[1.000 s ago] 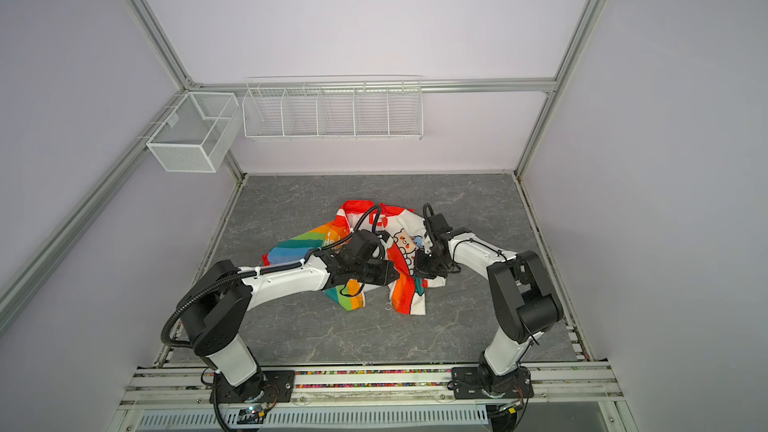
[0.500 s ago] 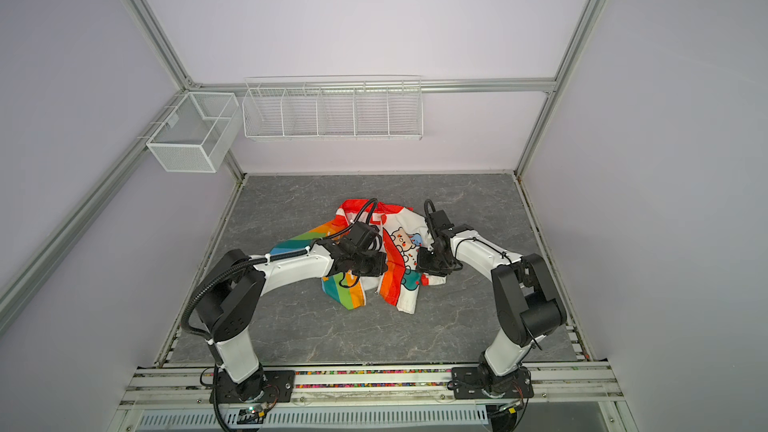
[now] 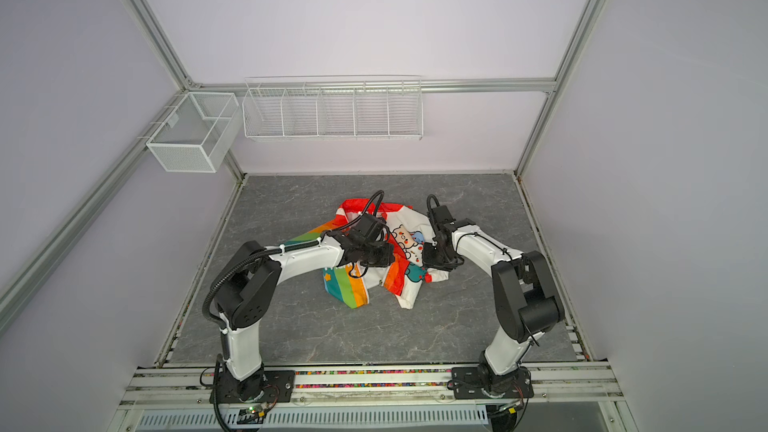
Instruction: Zip up the jacket
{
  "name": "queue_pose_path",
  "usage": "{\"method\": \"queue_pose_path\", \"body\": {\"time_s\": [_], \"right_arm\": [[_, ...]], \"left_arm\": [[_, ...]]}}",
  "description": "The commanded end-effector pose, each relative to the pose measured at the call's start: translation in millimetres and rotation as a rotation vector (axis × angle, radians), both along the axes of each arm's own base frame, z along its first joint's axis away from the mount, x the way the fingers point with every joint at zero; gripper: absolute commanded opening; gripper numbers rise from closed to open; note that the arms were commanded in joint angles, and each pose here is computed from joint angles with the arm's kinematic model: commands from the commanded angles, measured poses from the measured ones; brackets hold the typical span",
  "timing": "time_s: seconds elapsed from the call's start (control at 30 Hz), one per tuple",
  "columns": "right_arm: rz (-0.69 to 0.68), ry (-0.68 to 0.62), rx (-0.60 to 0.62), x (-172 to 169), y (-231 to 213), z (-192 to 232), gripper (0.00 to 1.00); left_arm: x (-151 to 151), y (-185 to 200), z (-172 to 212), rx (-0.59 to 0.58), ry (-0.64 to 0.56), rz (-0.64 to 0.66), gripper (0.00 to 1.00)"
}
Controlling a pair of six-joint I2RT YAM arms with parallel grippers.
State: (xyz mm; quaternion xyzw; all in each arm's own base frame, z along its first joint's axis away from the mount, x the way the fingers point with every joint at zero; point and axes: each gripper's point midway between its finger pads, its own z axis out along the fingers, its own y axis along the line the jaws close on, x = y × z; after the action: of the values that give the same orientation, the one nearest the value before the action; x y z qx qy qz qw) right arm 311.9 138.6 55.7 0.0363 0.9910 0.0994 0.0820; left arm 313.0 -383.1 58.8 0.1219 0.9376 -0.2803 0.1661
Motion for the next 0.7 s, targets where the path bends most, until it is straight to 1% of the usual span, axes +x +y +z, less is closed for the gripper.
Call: {"method": "queue_pose_path", "body": {"time_s": [0.0, 0.17, 0.27, 0.37, 0.53, 0.67], "right_arm": [[-0.002, -0.066, -0.038, -2, -7, 32, 0.50], [0.041, -0.099, -0.045, -18, 11, 47, 0.52], [0.073, -0.108, -0.015, -29, 32, 50, 0.49], [0.091, -0.114, 0.065, -36, 56, 52, 0.45], [0.097, -0.095, 0.215, -40, 87, 43, 0.42], [0.095, -0.054, 0.228, -40, 93, 22, 0.37]], "left_arm": [[8, -4, -4, 0.010, 0.002, -0.011, 0.00], [13, -8, -11, 0.010, 0.014, -0.012, 0.00], [15, -10, -12, 0.009, 0.016, -0.010, 0.00], [14, -9, -13, 0.009, 0.021, -0.008, 0.00], [13, -8, -13, 0.007, 0.021, -0.007, 0.00], [13, -7, -13, 0.005, 0.020, -0.006, 0.00]]}}
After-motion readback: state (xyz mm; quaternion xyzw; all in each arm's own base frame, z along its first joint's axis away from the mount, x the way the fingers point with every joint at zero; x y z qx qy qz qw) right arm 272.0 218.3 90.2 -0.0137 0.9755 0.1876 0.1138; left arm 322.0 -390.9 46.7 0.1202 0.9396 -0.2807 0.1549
